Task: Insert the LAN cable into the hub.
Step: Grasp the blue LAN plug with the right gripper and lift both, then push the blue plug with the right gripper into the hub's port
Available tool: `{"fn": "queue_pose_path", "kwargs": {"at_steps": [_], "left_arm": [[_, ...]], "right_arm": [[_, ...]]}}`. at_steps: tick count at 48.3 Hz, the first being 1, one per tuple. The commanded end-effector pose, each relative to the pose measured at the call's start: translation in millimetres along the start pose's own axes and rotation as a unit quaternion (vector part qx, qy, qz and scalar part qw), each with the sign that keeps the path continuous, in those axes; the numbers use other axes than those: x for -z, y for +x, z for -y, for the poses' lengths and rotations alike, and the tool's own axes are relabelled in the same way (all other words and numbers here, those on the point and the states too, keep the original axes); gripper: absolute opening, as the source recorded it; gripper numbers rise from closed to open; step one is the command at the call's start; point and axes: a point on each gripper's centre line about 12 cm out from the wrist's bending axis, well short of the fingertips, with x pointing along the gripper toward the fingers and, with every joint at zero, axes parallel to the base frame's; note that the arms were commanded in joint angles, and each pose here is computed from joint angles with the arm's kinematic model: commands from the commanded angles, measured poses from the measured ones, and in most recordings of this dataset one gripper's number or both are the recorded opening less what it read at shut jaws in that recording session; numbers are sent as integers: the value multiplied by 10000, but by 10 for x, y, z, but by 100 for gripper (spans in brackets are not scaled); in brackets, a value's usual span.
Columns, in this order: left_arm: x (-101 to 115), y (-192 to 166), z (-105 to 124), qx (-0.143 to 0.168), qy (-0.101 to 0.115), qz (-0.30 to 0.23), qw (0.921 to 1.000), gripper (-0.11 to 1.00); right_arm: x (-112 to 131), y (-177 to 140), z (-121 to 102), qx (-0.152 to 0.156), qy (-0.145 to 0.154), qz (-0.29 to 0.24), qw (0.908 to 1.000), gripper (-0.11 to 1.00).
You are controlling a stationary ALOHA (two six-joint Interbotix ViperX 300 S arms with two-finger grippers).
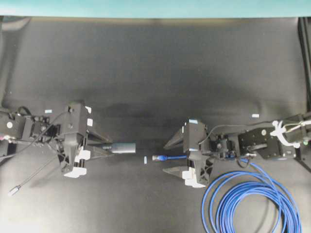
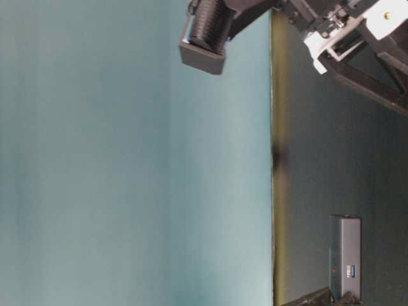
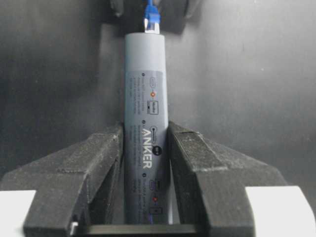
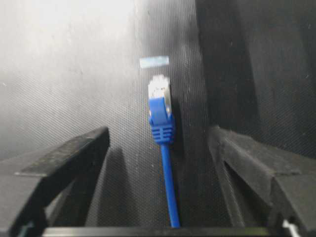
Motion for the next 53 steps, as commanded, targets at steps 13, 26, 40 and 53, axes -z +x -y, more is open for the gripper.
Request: {"fn": "queue_pose_path", "kwargs": {"at_steps": [13,26,40,53], "left_arm": [[-106,8,24,38,24,157,9999,28],[-132,11,27,34,32,150,9999,28],[-204,38,37,-42,321,-358,9988,28],[-295,122,10,-105,337,-428,9985,28]], "right_arm": [[31,-3,-22,-17,76,-66,9999,24],[-104,-72,-45,-34,236,-30,9997,10],[-586,-347,-5,7,140,159,9998,10],[-736,-244,-18,49,-136,-145,9998,10]]}}
